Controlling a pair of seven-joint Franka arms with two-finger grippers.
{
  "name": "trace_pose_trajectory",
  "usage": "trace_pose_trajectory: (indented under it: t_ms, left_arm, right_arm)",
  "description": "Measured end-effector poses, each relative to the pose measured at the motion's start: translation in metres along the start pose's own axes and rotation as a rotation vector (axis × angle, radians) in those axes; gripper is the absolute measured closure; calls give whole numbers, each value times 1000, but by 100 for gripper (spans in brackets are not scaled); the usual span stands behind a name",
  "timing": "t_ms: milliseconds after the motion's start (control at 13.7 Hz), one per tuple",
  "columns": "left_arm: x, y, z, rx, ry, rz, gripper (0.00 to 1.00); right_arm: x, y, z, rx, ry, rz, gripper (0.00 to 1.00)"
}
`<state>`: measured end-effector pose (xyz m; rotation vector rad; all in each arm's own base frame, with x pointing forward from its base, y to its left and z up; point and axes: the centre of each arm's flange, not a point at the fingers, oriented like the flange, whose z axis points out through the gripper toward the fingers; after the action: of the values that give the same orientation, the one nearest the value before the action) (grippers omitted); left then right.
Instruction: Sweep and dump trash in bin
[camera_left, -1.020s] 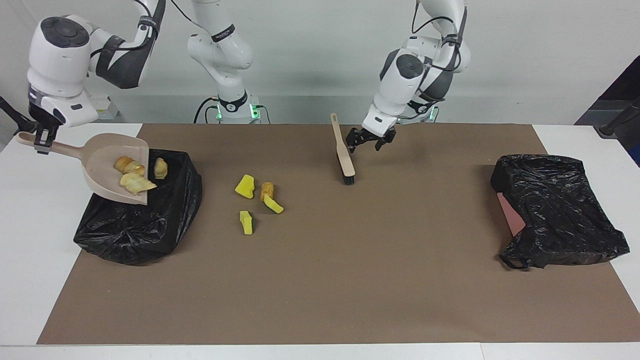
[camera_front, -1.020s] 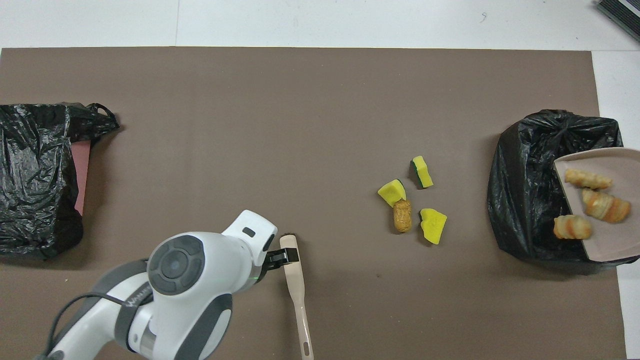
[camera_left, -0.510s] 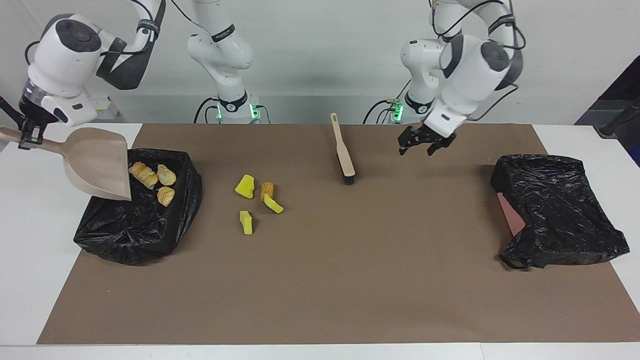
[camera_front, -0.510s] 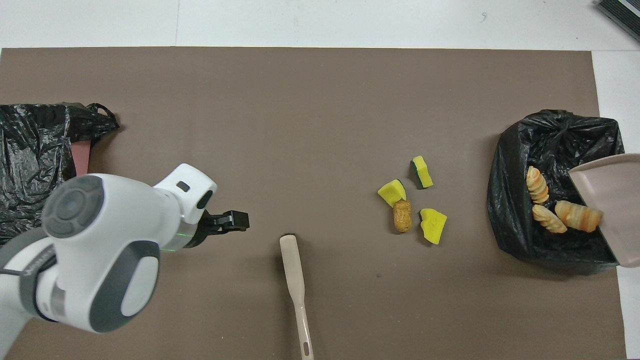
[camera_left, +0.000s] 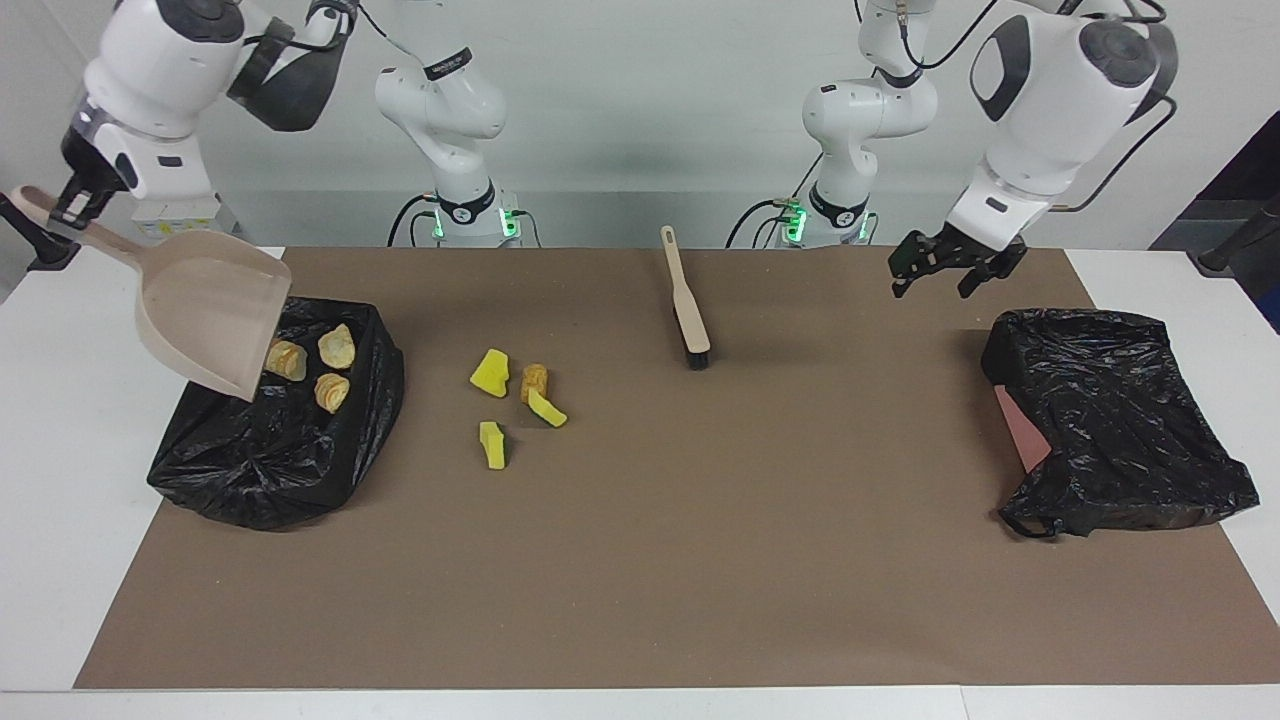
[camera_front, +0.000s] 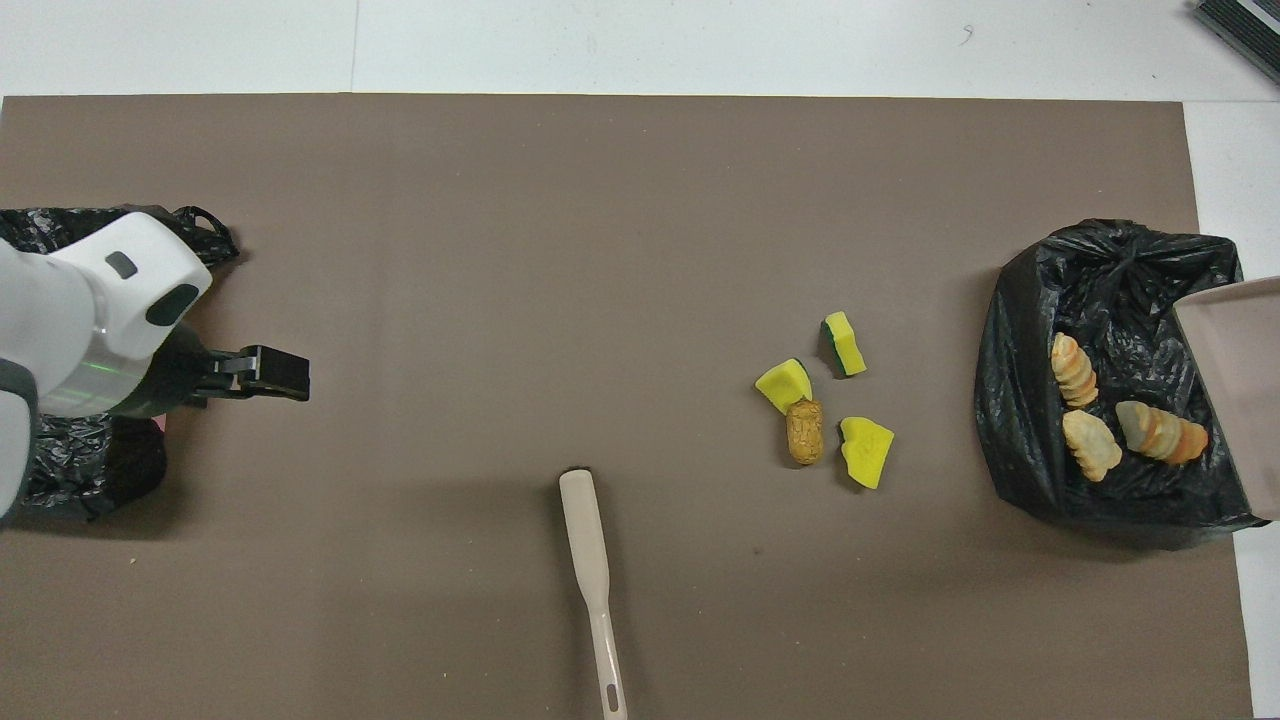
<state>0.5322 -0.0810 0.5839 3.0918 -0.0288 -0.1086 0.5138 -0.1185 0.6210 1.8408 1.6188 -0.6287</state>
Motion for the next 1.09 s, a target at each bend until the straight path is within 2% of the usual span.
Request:
trace_pose_trajectory:
  t_ms: [364, 510, 728, 874, 1093]
  left_arm:
    - [4, -18, -24, 23, -5, 25, 0]
    - [4, -21, -25, 22, -5, 30, 0]
    - [5, -28, -28, 23, -2, 20, 0]
    - [3, -38, -29, 24, -16, 7, 0]
    - [2, -48, -36, 23, -16, -8, 0]
  right_arm:
    - [109, -13, -77, 101, 262, 505, 68]
    - [162, -20, -106, 173, 347, 705, 68]
    - [251, -25, -137, 315, 425, 969, 68]
    - [312, -25, -157, 405, 433, 1122, 68]
    - [399, -8, -190, 502, 474, 1272, 68]
